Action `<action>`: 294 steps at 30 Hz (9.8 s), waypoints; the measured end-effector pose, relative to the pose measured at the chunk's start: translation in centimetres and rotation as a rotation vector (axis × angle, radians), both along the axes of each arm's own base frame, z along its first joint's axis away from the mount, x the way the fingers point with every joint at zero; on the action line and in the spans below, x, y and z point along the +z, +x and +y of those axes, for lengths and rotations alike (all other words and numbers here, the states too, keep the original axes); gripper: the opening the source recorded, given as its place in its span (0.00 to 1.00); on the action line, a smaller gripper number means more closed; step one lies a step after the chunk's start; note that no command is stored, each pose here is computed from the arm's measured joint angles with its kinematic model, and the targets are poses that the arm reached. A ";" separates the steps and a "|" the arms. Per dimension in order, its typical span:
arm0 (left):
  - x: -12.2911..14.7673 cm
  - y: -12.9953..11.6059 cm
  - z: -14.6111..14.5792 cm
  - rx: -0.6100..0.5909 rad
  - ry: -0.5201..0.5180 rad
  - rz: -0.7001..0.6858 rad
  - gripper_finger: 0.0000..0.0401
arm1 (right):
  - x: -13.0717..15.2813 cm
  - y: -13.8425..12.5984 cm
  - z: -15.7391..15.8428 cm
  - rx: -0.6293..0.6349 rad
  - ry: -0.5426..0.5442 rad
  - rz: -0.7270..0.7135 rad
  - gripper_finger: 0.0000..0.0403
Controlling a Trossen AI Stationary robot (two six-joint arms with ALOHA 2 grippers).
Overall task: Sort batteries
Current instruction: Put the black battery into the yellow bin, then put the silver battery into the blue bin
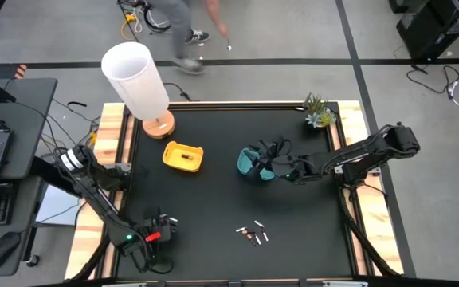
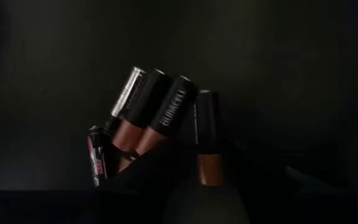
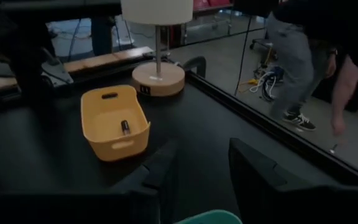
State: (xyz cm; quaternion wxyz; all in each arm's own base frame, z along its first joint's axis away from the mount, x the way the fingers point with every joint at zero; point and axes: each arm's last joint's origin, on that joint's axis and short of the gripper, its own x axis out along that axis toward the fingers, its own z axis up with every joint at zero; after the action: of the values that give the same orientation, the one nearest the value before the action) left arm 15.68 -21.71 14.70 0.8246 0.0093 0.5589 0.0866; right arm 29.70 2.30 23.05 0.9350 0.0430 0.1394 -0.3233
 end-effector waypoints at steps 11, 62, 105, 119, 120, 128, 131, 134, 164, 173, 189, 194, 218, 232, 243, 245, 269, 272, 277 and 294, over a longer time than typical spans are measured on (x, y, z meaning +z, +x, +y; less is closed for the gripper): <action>-0.7 0.3 0.0 0.012 0.003 0.002 0.43 | -0.1 0.1 0.0 0.001 0.003 0.002 0.32; 6.2 4.9 21.0 0.360 0.269 -0.293 0.34 | -0.2 -0.2 1.3 0.073 0.051 0.076 0.31; 5.5 7.4 18.3 0.029 0.379 -0.744 0.34 | -6.8 -8.0 -33.3 -0.245 0.687 1.147 0.45; 5.8 7.6 19.7 0.067 0.442 -0.741 0.34 | -8.2 -8.3 -33.5 -0.185 0.687 1.244 0.45; 5.8 7.7 19.8 0.072 0.444 -0.740 0.34 | -8.2 -8.6 -33.6 -0.190 0.694 1.244 0.45; 5.8 7.7 20.3 0.061 0.422 -0.740 0.34 | -8.2 -9.9 -34.4 -0.214 0.713 1.245 0.45; 5.8 7.8 20.3 0.063 0.423 -0.739 0.34 | -8.2 -10.1 -34.5 -0.206 0.720 1.239 0.45; 5.8 7.8 20.3 0.064 0.422 -0.740 0.34 | -8.2 -10.1 -34.6 -0.202 0.721 1.234 0.45; 5.8 7.7 20.2 0.059 0.417 -0.739 0.34 | -9.1 -8.9 -33.3 -0.029 0.756 1.293 0.41; 5.7 7.8 20.2 0.043 0.405 -0.741 0.34 | -6.9 -6.6 -31.0 -0.036 0.716 1.247 0.40; 5.5 7.7 20.2 0.026 0.394 -0.716 0.34 | -6.6 -4.8 -29.7 -0.017 0.768 1.106 0.40; 5.5 7.7 20.2 0.025 0.394 -0.711 0.34 | -7.1 -3.3 -28.6 0.022 0.725 1.079 0.40; 5.5 7.7 20.2 0.026 0.393 -0.713 0.34 | -9.5 -2.1 -25.6 0.026 0.686 1.112 0.04; 5.4 7.6 20.2 0.030 0.389 -0.703 0.34 | -3.3 -0.5 -23.2 0.113 0.597 1.073 0.02; 5.1 7.5 20.2 0.053 0.365 -0.690 0.34 | 5.7 1.0 -10.9 0.424 0.533 0.788 0.02; 5.2 7.6 20.2 0.059 0.361 -0.701 0.34 | 6.1 1.4 -8.9 0.444 0.497 0.782 0.02; 4.6 7.3 20.0 0.071 0.301 -0.657 0.34 | 6.9 0.0 -3.5 0.249 0.273 0.640 0.29; 4.3 7.1 20.0 0.060 0.303 -0.614 0.34 | 8.8 -0.8 -0.8 0.284 0.204 0.492 0.29; 4.1 7.1 19.2 -0.060 0.167 -0.609 0.34 | 7.5 -1.2 3.6 0.404 0.169 0.376 0.29; 4.2 9.9 16.4 -0.188 -0.234 -0.818 0.34 | -0.4 -2.2 10.2 0.490 0.058 0.366 0.22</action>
State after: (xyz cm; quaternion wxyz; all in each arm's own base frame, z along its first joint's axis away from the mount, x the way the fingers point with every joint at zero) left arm 25.55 -5.30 18.93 0.9780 -0.0682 0.1888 -0.0564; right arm 27.46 12.48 22.69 0.9429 -0.0244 0.3206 -0.0865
